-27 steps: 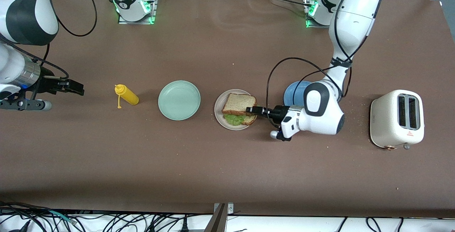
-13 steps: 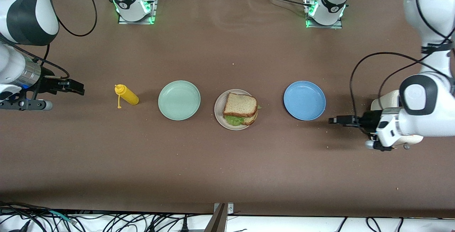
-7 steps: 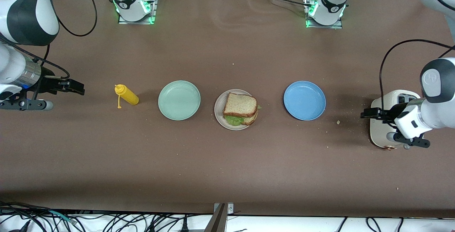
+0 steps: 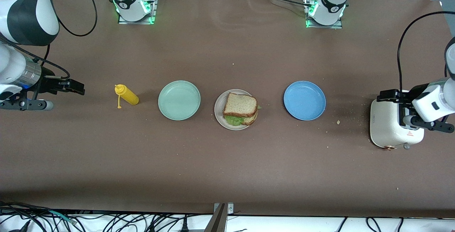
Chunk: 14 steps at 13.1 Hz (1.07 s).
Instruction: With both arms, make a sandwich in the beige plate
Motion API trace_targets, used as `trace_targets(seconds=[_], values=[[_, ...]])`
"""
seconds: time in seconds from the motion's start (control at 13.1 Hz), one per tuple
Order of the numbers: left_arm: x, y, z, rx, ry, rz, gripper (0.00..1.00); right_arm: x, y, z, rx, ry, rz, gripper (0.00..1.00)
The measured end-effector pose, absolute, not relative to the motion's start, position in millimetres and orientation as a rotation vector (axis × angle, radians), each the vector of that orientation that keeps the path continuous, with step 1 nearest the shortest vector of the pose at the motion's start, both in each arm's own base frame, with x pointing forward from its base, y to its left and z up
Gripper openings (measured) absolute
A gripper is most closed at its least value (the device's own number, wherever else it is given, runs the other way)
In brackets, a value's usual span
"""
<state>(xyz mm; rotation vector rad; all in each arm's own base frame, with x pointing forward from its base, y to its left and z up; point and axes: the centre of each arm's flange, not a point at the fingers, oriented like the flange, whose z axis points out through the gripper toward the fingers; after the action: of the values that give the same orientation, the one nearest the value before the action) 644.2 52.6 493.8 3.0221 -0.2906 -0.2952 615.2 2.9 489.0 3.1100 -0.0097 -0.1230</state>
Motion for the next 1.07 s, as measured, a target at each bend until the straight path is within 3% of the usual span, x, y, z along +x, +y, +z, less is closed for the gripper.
trace_targets(seconds=[0.46, 0.69, 1.07], values=[[587, 6, 615, 3.158, -0.244, -0.112, 1.0, 615, 3, 489, 3.11, -0.009, -0.125, 1.0], [556, 8, 641, 3.153, -0.216, -0.141, 1.0, 615, 3, 489, 3.11, -0.009, -0.125, 1.0], [544, 12, 659, 3.163, -0.102, -0.084, 1.0, 615, 3, 489, 3.11, -0.009, -0.124, 1.0]])
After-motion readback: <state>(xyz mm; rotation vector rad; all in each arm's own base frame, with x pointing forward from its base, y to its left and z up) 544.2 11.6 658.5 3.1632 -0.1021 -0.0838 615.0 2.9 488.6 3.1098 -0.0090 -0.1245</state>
